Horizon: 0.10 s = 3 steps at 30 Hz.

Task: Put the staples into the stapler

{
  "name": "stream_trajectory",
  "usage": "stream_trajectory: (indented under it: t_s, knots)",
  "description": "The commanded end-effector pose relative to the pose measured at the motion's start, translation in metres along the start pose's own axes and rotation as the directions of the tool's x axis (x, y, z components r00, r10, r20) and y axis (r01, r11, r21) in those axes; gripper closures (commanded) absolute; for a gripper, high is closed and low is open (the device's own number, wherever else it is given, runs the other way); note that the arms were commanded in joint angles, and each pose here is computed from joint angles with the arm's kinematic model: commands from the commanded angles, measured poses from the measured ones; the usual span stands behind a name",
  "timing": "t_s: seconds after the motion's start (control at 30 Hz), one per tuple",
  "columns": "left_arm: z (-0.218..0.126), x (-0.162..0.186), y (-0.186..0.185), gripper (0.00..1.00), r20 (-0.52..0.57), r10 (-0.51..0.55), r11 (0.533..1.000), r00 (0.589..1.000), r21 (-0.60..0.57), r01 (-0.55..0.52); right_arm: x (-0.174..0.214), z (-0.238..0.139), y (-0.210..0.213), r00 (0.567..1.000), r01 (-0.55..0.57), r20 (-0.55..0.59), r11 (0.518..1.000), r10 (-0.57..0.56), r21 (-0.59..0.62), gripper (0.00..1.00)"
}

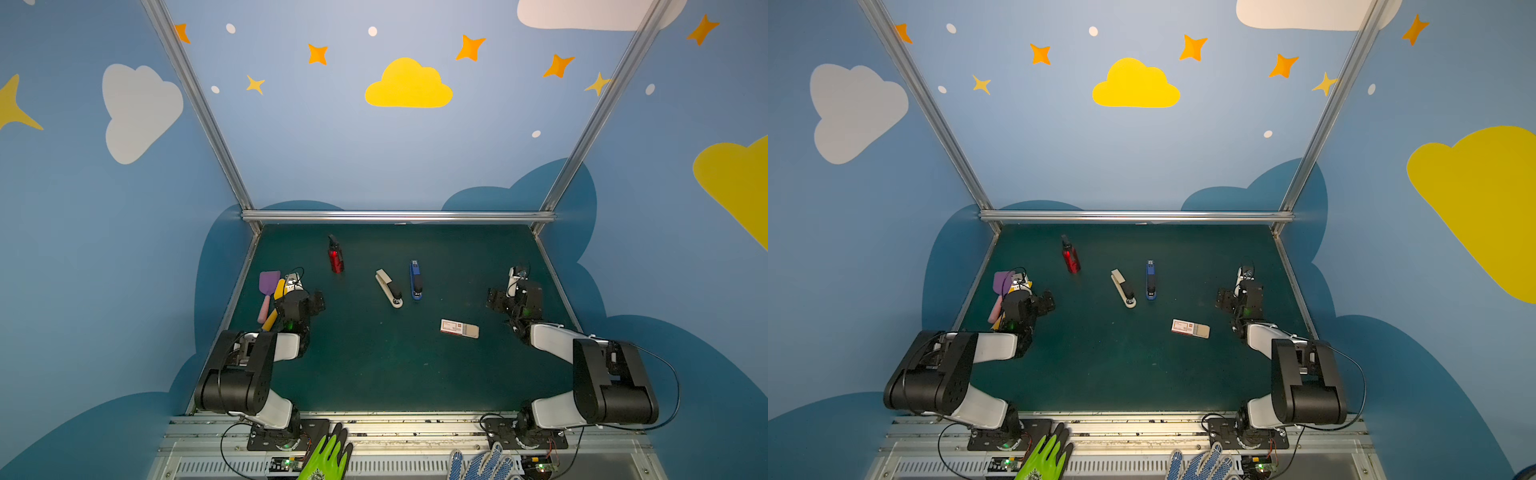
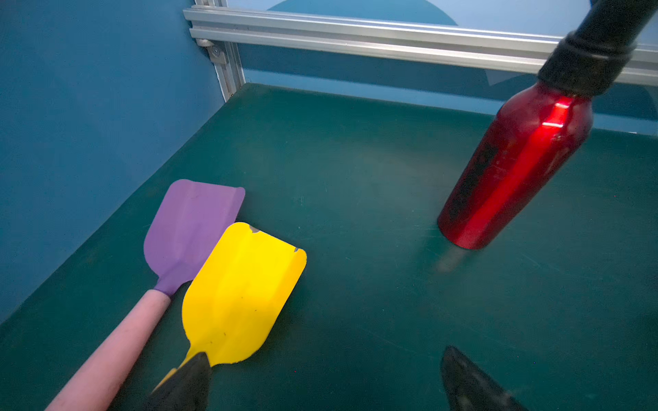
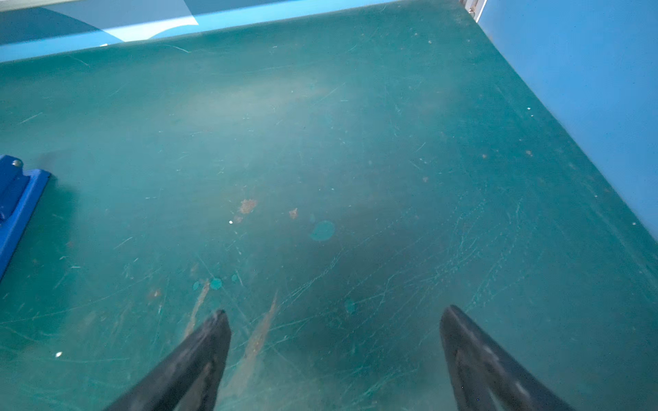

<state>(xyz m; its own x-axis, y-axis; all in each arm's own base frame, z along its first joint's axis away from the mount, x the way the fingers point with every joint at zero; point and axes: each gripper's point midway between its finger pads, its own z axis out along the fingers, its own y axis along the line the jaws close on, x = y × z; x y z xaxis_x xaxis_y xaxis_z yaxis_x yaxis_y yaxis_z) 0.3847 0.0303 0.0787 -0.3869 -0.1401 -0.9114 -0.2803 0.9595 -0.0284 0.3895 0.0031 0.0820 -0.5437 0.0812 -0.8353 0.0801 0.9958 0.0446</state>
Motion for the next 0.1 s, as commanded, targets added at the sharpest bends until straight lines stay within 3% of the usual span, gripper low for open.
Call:
stream_trajectory:
  t_s: [0.0,0.07]
  knots:
    - [0.0002,-0.0061,-0.0006,0.0,0.016,0.003,1.0,1.0,0.005,-0.003,-0.0027,0.0006,0.0007,1.0,-0.009,-0.005,1.0,0.009,-0.008,0.08]
    - [0.0001,-0.0063,-0.0003,0.0,0.017,0.002,1.0,1.0,0.005,-0.002,-0.0027,-0.0002,0.0011,1.0,-0.009,-0.003,1.0,0.009,-0.01,0.08]
